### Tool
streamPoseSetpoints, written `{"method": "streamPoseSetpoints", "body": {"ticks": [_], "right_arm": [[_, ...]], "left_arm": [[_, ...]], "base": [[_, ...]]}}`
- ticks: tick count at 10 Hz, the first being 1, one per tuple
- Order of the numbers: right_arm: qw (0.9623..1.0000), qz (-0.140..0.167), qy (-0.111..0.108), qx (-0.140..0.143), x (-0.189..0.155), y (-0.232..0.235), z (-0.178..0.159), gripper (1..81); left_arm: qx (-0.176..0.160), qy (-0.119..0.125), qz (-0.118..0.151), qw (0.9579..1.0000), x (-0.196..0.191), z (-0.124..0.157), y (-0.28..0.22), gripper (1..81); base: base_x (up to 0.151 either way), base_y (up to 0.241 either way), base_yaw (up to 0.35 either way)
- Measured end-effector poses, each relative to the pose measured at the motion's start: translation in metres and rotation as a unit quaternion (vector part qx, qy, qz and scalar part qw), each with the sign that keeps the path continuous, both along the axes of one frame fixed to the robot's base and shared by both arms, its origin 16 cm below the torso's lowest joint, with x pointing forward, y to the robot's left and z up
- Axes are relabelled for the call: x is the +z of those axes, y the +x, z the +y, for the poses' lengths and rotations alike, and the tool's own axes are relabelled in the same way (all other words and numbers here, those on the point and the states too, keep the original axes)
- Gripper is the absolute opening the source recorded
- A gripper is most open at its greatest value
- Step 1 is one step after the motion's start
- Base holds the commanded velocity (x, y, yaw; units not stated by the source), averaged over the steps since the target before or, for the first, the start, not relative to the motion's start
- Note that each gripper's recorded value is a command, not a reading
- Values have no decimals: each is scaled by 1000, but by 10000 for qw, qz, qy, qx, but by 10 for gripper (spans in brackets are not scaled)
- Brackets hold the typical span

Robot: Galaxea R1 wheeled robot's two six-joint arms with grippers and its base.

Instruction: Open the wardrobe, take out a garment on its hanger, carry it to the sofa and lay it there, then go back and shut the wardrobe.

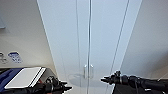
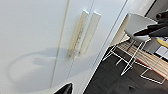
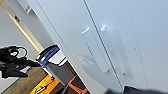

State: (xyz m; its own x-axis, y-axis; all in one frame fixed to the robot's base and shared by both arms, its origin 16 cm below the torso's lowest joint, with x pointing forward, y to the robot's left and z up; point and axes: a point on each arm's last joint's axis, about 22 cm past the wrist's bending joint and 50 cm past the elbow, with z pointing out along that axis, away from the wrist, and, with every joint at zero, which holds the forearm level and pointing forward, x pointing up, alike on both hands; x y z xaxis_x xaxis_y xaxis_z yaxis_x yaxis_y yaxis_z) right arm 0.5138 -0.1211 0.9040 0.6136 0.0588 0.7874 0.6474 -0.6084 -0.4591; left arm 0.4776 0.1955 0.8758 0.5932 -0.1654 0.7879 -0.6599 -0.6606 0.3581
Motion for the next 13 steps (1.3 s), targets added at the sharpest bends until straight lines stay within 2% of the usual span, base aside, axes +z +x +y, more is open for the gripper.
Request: {"method": "streamPoseSetpoints", "body": {"ticks": [2,4,5,7,10,13], "right_arm": [[10000,45,-40,-75,-7,22,14,811],[10000,29,-23,-18,-4,40,44,811],[10000,27,-37,-41,-6,48,52,811],[9998,20,-107,-143,-9,67,59,811],[9997,2,-140,-198,-13,84,79,811],[9993,9,-218,-302,-20,98,86,811]], "left_arm": [[216,119,98,9996,-15,5,24,811],[148,75,10,9999,-9,-21,47,811],[182,57,49,9998,-11,-29,55,811],[383,177,29,9991,-16,-21,81,811],[434,150,89,9989,-29,-46,98,811],[513,176,115,9985,-37,-52,109,811]], "base": [[0,0,0],[0,0,0],[0,0,0],[0,0,0],[0,0,0],[0,0,0]]}}
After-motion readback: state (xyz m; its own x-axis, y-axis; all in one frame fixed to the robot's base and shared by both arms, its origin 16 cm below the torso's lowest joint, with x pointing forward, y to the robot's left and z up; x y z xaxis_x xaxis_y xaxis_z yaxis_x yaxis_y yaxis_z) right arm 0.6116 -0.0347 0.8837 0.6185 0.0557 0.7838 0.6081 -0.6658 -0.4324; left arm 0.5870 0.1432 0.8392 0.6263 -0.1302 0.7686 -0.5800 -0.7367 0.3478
